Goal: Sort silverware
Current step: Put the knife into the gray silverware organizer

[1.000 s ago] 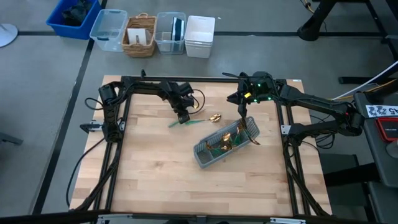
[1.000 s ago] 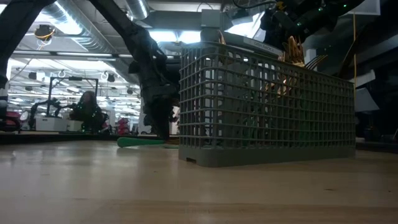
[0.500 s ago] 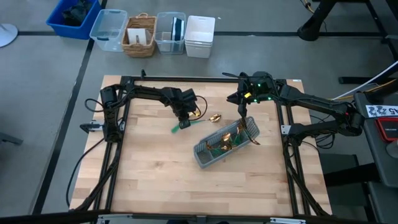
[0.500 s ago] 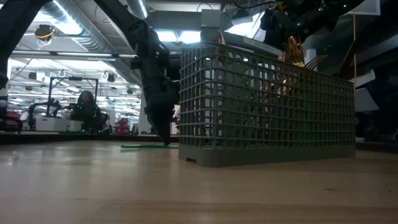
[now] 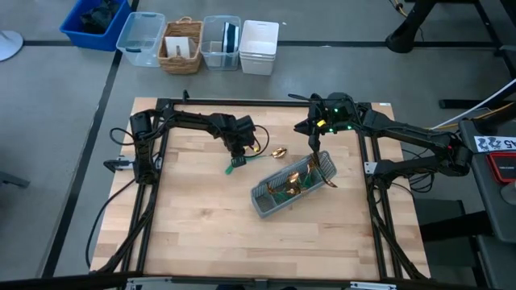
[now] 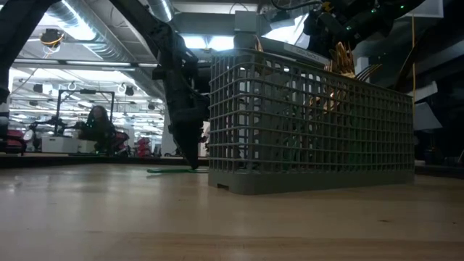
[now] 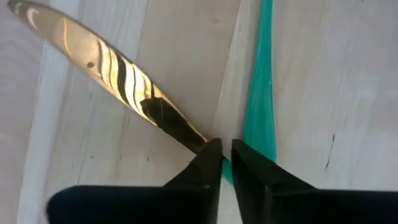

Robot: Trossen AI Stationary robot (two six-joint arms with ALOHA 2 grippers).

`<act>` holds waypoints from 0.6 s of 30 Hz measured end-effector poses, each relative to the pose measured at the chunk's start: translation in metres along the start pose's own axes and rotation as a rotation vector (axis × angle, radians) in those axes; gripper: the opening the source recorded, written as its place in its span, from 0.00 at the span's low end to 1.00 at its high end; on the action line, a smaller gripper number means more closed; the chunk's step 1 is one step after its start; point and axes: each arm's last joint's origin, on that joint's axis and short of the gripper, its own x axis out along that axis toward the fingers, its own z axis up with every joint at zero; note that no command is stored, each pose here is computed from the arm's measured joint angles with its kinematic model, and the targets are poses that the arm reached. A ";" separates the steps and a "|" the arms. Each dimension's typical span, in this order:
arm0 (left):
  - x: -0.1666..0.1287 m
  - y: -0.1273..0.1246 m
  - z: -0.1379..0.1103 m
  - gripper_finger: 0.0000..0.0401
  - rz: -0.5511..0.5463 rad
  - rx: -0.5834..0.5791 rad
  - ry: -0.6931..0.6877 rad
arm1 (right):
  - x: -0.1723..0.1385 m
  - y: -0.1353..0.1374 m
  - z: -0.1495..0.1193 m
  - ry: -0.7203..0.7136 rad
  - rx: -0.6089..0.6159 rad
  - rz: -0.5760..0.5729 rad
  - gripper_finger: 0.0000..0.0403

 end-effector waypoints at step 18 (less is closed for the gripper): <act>-0.011 0.001 0.011 0.21 0.007 -0.148 -0.016 | 0.000 0.000 0.000 0.000 0.000 0.000 0.16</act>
